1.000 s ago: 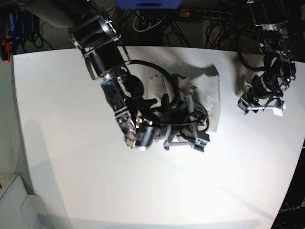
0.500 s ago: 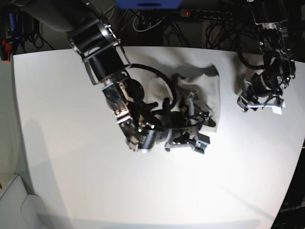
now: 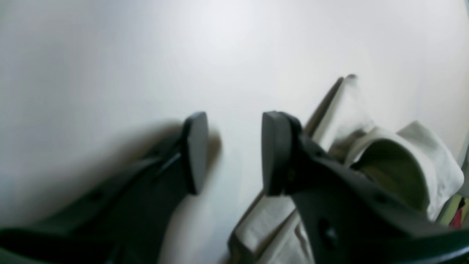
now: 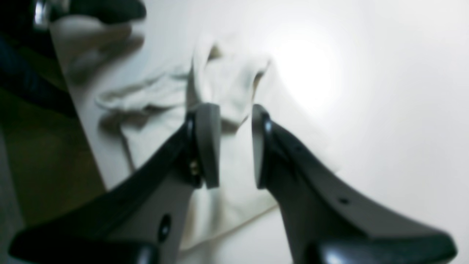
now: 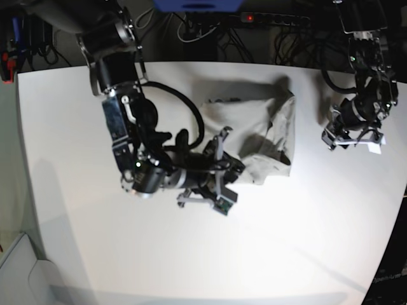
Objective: Layout the t-shirt on the table in an organized manner, then fold the t-shirt properly
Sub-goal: 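Press and tuck the stack's loose edges with the right gripper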
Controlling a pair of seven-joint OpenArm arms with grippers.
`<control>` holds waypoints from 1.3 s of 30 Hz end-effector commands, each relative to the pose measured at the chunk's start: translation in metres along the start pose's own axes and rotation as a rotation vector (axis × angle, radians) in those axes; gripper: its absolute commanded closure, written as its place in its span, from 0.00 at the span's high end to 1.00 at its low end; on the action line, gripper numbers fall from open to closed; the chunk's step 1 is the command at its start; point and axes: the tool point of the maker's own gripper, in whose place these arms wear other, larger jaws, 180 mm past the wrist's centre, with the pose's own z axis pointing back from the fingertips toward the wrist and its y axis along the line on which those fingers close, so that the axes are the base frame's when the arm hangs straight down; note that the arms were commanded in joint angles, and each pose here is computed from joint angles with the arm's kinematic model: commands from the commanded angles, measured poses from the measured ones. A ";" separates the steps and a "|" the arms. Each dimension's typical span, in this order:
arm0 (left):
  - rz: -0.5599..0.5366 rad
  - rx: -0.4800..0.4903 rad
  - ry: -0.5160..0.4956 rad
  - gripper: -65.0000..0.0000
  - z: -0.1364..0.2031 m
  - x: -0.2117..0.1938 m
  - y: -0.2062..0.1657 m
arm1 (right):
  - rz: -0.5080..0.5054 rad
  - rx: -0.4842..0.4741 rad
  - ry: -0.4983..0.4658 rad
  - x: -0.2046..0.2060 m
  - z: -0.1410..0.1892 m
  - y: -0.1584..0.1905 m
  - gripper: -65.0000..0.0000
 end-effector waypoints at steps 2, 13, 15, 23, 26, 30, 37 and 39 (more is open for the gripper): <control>0.018 -0.029 -0.030 0.37 0.006 0.016 -0.008 | 0.000 0.022 -0.075 0.016 0.003 0.006 0.17; 0.114 0.013 -0.104 0.37 0.027 0.043 0.027 | -0.152 0.114 -0.037 -0.021 -0.037 0.013 0.18; 0.125 0.019 -0.095 0.37 0.030 0.042 0.032 | -0.156 0.130 -0.038 -0.022 -0.044 0.015 0.18; 0.132 0.026 -0.047 0.37 0.029 0.026 0.036 | -0.113 0.212 -0.064 0.007 -0.078 0.029 0.18; 0.110 0.015 0.004 0.37 0.023 0.010 0.027 | -0.097 0.224 -0.115 0.035 -0.089 0.025 0.18; 0.070 0.025 0.073 0.37 0.016 -0.016 0.026 | -0.049 0.210 -0.129 0.059 -0.089 0.011 0.18; 0.044 0.022 0.094 0.37 0.013 -0.023 0.021 | 0.149 0.255 -0.113 0.079 -0.081 0.053 0.18; 0.044 0.023 0.095 0.37 0.013 -0.023 0.021 | 0.182 0.270 -0.114 0.077 -0.075 0.071 0.18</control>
